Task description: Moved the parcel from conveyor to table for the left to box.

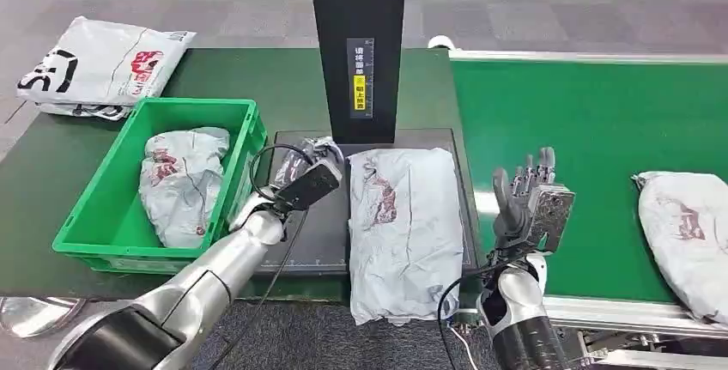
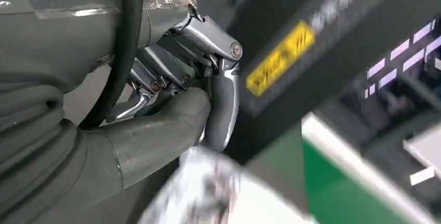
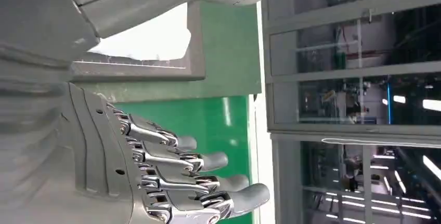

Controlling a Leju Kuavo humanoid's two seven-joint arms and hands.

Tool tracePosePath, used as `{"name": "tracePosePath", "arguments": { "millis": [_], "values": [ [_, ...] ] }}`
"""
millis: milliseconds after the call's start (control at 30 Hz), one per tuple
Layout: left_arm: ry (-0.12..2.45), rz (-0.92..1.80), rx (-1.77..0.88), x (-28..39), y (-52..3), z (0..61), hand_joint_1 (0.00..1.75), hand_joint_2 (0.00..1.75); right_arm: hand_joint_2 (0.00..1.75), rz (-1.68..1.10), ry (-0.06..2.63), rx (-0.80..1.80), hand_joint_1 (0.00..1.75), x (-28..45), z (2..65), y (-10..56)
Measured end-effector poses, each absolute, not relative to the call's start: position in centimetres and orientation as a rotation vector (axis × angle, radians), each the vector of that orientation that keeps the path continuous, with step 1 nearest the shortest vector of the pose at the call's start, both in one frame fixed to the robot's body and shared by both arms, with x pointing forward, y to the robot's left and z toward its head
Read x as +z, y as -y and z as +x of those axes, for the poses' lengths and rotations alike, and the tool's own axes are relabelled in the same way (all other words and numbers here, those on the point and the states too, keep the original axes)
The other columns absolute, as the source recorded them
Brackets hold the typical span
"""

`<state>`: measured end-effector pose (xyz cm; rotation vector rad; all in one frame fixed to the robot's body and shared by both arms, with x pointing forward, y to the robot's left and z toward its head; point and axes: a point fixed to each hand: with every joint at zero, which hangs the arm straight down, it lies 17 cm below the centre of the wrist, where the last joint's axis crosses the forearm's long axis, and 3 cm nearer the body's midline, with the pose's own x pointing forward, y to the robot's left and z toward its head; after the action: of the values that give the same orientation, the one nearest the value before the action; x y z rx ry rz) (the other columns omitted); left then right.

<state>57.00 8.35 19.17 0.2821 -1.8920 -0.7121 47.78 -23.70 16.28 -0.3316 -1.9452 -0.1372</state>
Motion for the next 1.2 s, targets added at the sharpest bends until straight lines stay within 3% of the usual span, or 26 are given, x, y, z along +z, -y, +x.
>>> {"name": "tracePosePath", "arguments": {
  "millis": [200,533,567,600,733,933,1200],
  "values": [
    [1.943,0.513,-0.575,26.2,-15.7,61.1,1.75,1.75,1.75,-0.338,1.936,-0.148,0.0,16.0,47.7,24.0],
    [1.947,0.787,-0.482,32.5,-23.2,63.5,1.75,1.75,1.75,-0.363,1.926,-0.162,0.0,16.6,48.0,24.7],
    [1.941,0.808,-0.474,33.5,-24.3,63.9,0.47,1.75,1.75,-0.375,1.925,-0.169,0.0,16.9,48.1,25.1],
    [1.941,0.814,-0.465,34.5,-24.9,64.3,0.0,1.75,1.75,-0.384,1.927,-0.177,0.0,17.2,48.2,25.5],
    [1.907,0.633,-0.495,34.0,-25.4,65.2,0.0,1.75,1.75,-0.4,1.935,-0.208,0.0,17.5,48.0,26.8],
    [1.921,0.068,-0.526,27.4,-18.9,61.8,0.0,1.75,1.75,-0.41,1.936,-0.203,0.0,16.3,47.0,27.2],
    [1.899,-0.186,-0.372,24.0,-11.9,58.3,0.0,1.75,1.75,-0.472,1.92,-0.206,0.0,17.2,48.0,27.9]
  ]
}}
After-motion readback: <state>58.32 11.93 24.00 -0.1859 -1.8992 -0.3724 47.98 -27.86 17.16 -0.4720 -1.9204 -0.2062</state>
